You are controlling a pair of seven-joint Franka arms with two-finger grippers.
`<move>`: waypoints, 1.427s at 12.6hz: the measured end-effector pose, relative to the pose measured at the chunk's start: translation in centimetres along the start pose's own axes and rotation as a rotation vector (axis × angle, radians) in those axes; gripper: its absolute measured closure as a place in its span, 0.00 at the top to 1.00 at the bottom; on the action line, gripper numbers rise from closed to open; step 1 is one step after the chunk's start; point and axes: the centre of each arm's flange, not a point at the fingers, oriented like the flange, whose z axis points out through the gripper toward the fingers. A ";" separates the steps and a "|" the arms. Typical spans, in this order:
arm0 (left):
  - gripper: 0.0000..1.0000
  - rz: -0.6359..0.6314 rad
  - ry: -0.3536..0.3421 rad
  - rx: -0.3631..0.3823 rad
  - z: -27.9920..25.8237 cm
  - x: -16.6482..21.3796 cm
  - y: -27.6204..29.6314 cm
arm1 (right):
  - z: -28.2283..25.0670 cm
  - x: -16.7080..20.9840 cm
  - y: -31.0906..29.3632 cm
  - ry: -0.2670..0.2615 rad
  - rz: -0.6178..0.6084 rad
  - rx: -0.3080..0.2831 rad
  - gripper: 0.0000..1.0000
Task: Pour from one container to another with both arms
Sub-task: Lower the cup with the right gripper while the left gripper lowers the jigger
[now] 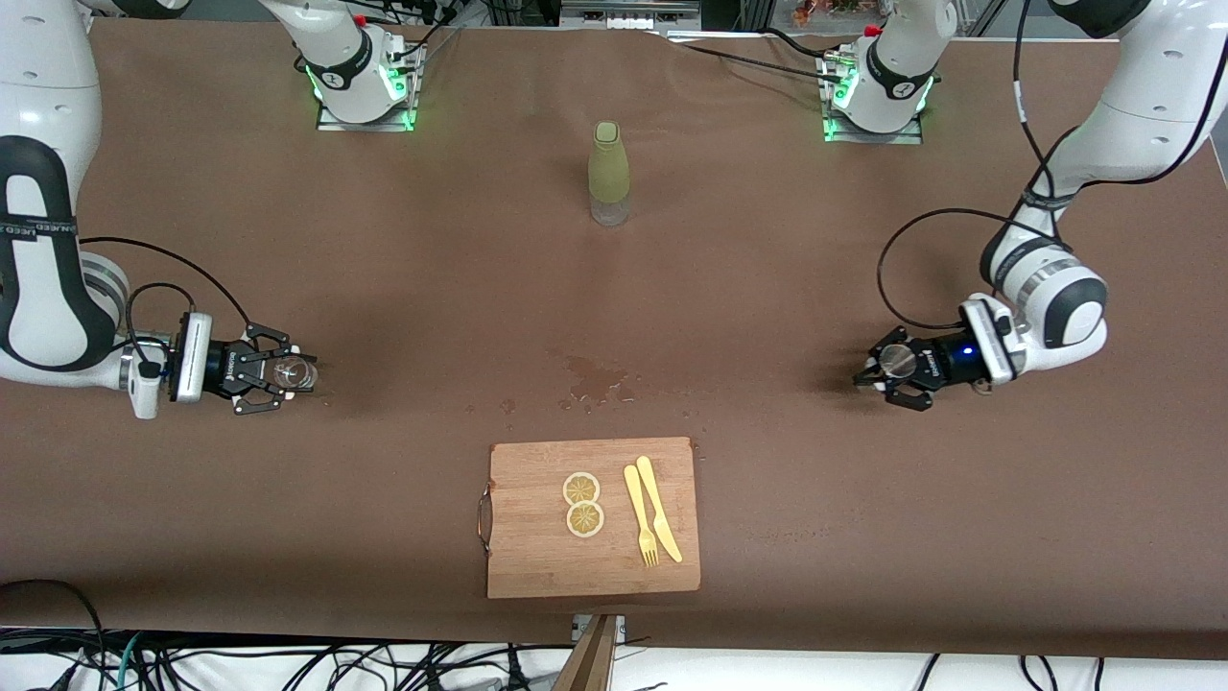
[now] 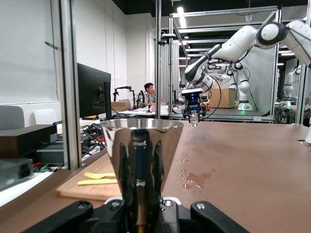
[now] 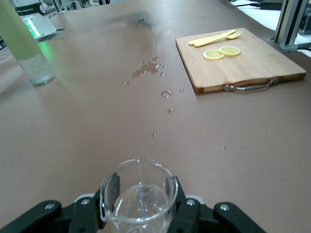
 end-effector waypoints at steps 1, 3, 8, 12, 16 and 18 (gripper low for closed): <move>0.09 -0.008 -0.020 0.002 -2.1 -0.5 0.2 | 0.4 -1.4 -0.1 0.018 0.002 -0.006 0.48; 0.09 -0.032 -0.033 0.000 -5.5 -1.5 1.1 | 1.4 -3.3 -0.4 0.032 0.009 -0.001 0.48; 0.09 -0.050 -0.044 -0.010 -9.6 -5.8 4.5 | 2.8 -5.4 -0.7 0.051 -0.010 0.008 0.48; 0.09 -0.061 -0.053 0.000 -10.8 -8.8 6.4 | 1.9 -6.6 -1.0 0.055 -0.002 -0.008 0.48; 0.09 -0.068 -0.077 -0.019 -11.3 -9.2 6.9 | 1.6 -7.7 -1.3 0.059 0.009 -0.014 0.48; 0.09 -0.073 -0.079 -0.018 -11.3 -9.4 7.1 | 1.6 -7.8 -1.3 0.060 0.011 -0.016 0.52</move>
